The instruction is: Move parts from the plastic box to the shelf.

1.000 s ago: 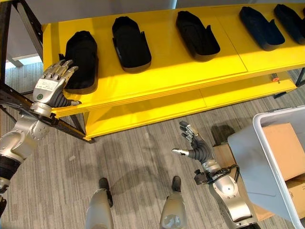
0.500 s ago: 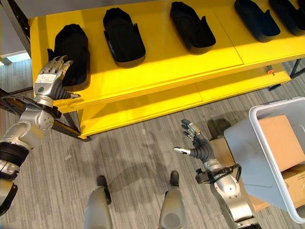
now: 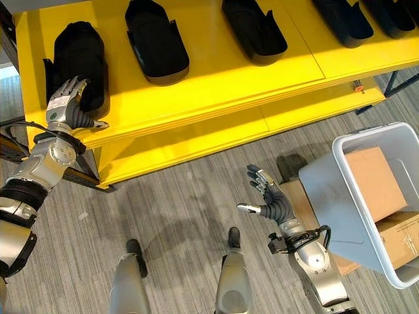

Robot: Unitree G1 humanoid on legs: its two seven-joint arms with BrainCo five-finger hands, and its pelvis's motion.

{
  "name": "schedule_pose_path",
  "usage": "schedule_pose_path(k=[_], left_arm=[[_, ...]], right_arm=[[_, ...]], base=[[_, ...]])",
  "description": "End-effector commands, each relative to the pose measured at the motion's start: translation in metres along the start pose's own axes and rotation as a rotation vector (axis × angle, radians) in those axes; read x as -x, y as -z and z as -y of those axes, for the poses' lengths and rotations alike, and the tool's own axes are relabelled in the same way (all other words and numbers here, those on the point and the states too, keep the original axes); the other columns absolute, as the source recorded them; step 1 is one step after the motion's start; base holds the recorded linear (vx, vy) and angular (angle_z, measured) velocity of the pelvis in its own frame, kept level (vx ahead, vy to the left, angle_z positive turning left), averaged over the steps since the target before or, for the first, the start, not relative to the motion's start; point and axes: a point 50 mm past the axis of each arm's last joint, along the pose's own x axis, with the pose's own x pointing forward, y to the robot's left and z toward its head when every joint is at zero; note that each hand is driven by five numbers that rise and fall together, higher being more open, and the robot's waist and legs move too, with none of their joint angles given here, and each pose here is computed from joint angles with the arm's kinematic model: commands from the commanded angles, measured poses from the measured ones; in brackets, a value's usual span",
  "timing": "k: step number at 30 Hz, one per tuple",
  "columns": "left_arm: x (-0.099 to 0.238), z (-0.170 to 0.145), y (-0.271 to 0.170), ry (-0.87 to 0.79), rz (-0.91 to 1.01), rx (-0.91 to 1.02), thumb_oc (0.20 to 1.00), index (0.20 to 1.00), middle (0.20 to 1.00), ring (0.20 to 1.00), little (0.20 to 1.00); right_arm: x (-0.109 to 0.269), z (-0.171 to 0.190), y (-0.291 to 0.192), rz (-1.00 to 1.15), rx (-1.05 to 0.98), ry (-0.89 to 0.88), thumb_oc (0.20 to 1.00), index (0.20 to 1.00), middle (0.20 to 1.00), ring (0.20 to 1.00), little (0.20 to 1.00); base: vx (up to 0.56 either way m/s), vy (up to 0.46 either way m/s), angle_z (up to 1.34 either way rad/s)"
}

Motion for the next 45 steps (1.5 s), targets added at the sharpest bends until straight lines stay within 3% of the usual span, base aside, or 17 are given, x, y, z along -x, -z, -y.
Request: schedule_pose_path(k=[1, 26, 45], left_arm=[[-0.016, -0.027, -0.005, -0.082, -0.001, 0.051, 1.000, 1.000, 1.000, 1.000, 1.000], [-0.019, -0.044, 0.030, -0.128, -0.210, 0.163, 1.000, 1.000, 1.000, 1.000, 1.000], [-0.025, -0.050, 0.035, -0.200, -0.352, 0.444, 1.000, 1.000, 1.000, 1.000, 1.000]], right_arm=[[-0.003, 0.011, -0.028, 0.131, 0.049, -0.007, 1.000, 1.000, 1.000, 1.000, 1.000], [0.005, 0.013, -0.027, 0.106, 0.041, -0.028, 1.000, 1.000, 1.000, 1.000, 1.000], [0.011, 0.015, -0.024, 0.066, 0.037, -0.036, 1.000, 1.000, 1.000, 1.000, 1.000]], base=[[0.00, 0.000, 0.00], [0.00, 0.004, -0.02], [0.00, 0.005, -0.02]])
